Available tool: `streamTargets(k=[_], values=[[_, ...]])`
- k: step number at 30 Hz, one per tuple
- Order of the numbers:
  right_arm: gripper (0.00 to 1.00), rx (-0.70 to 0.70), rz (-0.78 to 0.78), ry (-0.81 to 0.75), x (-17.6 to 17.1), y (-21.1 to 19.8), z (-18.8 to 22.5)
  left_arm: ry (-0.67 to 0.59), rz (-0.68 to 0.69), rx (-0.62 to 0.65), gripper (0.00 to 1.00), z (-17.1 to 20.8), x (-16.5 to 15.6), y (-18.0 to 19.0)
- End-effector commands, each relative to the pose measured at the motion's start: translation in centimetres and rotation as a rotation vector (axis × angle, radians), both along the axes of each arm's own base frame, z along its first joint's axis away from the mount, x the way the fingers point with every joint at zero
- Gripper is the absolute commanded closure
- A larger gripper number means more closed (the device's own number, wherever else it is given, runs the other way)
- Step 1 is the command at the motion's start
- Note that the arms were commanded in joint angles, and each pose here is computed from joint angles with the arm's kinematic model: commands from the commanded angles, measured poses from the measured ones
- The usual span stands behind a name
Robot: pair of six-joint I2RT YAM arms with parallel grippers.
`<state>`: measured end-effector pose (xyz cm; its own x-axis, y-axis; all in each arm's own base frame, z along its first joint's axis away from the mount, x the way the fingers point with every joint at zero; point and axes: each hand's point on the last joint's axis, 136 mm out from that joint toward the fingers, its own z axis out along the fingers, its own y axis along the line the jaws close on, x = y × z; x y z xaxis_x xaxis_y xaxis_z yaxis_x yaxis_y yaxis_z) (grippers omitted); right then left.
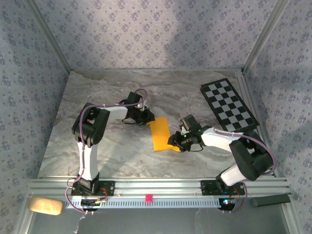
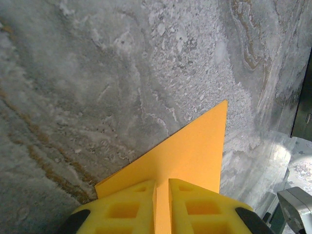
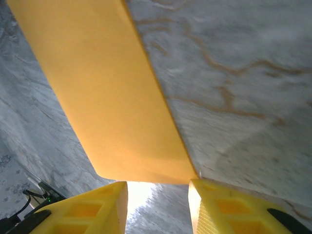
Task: Fold a paper plane with a square sheet of paper (pick it up from the middle)
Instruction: Fold the triangle a second time at the center of the table.
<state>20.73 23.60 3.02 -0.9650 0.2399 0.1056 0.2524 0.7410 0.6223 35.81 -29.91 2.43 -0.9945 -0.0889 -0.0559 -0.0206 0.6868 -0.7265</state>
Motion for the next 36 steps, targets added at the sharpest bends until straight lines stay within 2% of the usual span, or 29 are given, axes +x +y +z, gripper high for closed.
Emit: streamTargets(k=[1,21,27,36], values=[[0.61,-0.026,-0.050,0.049,-1.1,-0.9,-0.9,0.055,-0.002,0.031,0.86,-2.4,-1.1,0.5],[0.64,0.085,-0.083,-0.042,2.1,1.7,1.1,0.060,0.000,0.027,0.86,-2.5,-1.3,0.6],[0.63,0.046,-0.068,-0.012,0.4,1.6,0.8,0.055,0.001,0.023,0.86,-2.2,-1.2,0.5],[0.61,0.082,-0.076,0.004,-1.0,3.2,0.7,0.057,0.000,0.021,0.86,-2.2,-1.2,0.4]])
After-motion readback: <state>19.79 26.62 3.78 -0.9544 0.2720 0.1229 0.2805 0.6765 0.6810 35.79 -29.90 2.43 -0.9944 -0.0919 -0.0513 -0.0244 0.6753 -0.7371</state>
